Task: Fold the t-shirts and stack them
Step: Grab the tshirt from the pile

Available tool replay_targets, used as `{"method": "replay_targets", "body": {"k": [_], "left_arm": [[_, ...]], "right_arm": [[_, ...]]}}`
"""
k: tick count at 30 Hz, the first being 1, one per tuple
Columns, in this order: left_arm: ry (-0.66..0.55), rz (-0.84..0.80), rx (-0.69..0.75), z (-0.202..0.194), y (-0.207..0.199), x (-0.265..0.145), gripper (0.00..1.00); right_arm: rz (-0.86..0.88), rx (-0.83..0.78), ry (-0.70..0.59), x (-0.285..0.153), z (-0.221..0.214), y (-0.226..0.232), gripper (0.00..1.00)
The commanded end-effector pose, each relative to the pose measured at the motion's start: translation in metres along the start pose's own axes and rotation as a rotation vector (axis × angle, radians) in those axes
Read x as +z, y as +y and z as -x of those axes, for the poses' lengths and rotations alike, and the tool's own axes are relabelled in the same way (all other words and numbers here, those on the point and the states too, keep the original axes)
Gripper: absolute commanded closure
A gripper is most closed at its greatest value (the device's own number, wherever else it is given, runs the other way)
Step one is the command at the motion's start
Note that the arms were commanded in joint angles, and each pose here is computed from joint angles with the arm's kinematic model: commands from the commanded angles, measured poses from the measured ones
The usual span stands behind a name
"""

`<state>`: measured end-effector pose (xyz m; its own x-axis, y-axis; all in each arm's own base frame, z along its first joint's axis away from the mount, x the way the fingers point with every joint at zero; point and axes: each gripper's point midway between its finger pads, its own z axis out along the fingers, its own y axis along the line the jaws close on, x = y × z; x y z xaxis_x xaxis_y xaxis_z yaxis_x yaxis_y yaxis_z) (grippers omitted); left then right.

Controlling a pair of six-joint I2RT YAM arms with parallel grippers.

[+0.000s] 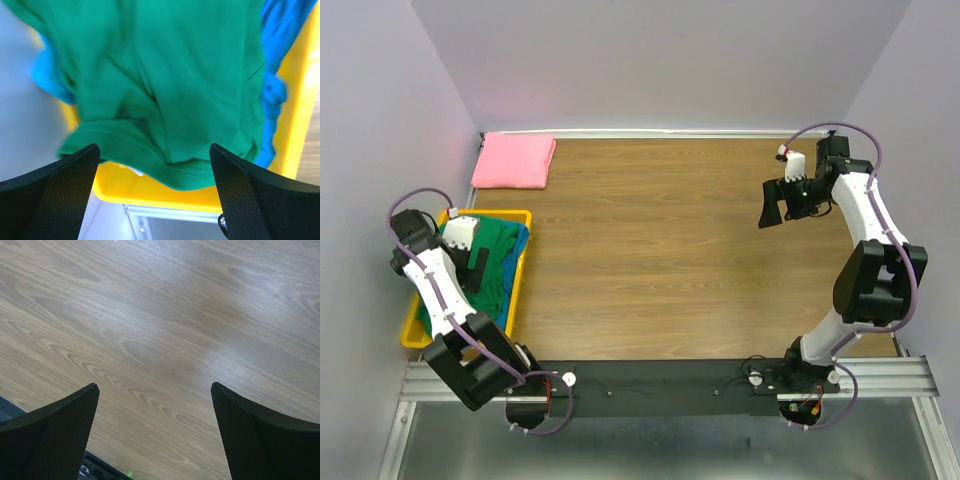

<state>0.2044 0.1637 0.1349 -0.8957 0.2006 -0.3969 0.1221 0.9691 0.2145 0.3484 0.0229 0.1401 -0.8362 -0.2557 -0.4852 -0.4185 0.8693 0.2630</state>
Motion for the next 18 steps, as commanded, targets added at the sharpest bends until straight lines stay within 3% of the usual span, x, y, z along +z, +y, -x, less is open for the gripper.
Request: {"method": "replay_targets", "body": {"k": [1, 8, 11, 12, 14, 15, 16, 18], "left_arm": [[0.099, 0.055, 0.007, -0.028, 0.012, 0.016, 0.01], [0.156, 0.042, -0.017, -0.039, 0.015, 0.039, 0.02], [0.145, 0.053, -0.017, -0.031, 0.023, 0.037, 0.29], [0.133, 0.048, -0.014, -0.027, 0.025, 0.036, 0.48], [0.109, 0.047, -0.020, -0.015, 0.031, 0.027, 0.67], [0.084, 0.033, -0.021, -0.007, 0.031, 0.024, 0.93], [0.060, 0.042, -0.032, 0.004, 0.037, 0.014, 1.00], [0.002, 0.037, -0.038, 0.025, 0.042, -0.004, 1.00]], "right_arm": [[0.003, -0.033, -0.007, -0.001, 0.009, -0.001, 0.00], [-0.012, -0.049, 0.007, -0.002, 0.001, -0.001, 0.00], [-0.009, -0.047, 0.014, -0.003, -0.005, 0.001, 0.00], [-0.011, -0.049, 0.014, -0.003, -0.006, 0.002, 0.00], [-0.012, -0.050, 0.016, -0.004, -0.009, 0.003, 0.00], [-0.012, -0.051, 0.016, -0.004, -0.009, 0.003, 0.00], [-0.016, -0.053, 0.018, -0.005, -0.011, 0.003, 0.00], [-0.014, -0.054, 0.021, -0.005, -0.012, 0.004, 0.00]]}}
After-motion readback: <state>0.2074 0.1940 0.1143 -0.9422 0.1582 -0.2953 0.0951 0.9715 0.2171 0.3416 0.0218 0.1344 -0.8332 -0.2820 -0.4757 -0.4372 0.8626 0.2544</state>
